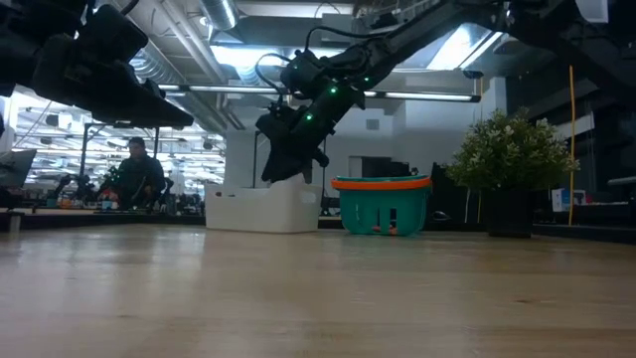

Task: Sort pens & pencils
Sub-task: Return to Home Position

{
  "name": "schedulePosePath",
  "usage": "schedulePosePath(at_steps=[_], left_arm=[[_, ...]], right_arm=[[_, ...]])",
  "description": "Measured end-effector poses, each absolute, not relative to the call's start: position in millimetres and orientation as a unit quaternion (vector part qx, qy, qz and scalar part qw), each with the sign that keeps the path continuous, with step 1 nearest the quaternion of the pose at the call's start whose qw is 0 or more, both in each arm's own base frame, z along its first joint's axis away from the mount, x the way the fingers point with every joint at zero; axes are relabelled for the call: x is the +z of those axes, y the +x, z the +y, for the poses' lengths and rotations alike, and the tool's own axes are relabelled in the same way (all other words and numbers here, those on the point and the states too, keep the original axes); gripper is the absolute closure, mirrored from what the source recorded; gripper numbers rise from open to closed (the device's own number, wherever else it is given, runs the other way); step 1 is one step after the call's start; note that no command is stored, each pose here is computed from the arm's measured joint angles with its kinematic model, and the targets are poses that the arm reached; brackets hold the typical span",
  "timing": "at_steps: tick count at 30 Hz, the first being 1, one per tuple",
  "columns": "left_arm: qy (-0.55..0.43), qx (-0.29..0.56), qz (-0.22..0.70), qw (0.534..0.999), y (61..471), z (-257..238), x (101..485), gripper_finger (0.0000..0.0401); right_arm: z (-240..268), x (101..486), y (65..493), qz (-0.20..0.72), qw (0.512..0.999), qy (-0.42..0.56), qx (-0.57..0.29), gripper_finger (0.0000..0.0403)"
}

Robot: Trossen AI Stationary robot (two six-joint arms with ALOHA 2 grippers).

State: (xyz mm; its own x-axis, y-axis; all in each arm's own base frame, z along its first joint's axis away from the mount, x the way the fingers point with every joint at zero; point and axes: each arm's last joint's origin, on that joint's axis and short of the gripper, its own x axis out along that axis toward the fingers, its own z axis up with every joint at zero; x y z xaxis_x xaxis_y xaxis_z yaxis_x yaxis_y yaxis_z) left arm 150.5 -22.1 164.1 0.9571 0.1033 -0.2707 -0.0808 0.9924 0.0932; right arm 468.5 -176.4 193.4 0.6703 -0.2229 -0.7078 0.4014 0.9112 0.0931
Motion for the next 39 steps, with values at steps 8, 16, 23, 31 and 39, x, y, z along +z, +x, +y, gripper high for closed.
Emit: schedulePosePath(at_steps=[8, 16, 23, 31, 39], left_arm=[[0.036, 0.05, 0.132, 0.989, 150.8, -21.9, 165.4, 0.0296], [0.045, -0.005, 0.113, 0.993, 148.1, -26.0, 171.7, 0.0296], [0.062, -0.046, 0.084, 0.993, 134.8, -32.7, 202.0, 0.0296], [0.04, -0.047, 0.042, 0.997, 99.9, -30.8, 220.1, 0.0296], [0.024, -0.064, 0.012, 0.998, 77.4, -30.8, 214.9, 0.0296]], right_arm=[[-174.6, 195.4, 467.4, 0.374, 0.894, 0.179, -0.171, 0.0223], [-167.5, 221.7, 472.6, 0.372, 0.895, 0.239, -0.056, 0.022], [-138.8, 251.8, 478.4, 0.382, 0.909, 0.164, -0.019, 0.0219], [-101.5, 286.2, 463.7, 0.349, 0.932, 0.097, 0.02, 0.0219], [-70.2, 310.4, 403.4, 0.272, 0.958, 0.069, 0.064, 0.0219]])
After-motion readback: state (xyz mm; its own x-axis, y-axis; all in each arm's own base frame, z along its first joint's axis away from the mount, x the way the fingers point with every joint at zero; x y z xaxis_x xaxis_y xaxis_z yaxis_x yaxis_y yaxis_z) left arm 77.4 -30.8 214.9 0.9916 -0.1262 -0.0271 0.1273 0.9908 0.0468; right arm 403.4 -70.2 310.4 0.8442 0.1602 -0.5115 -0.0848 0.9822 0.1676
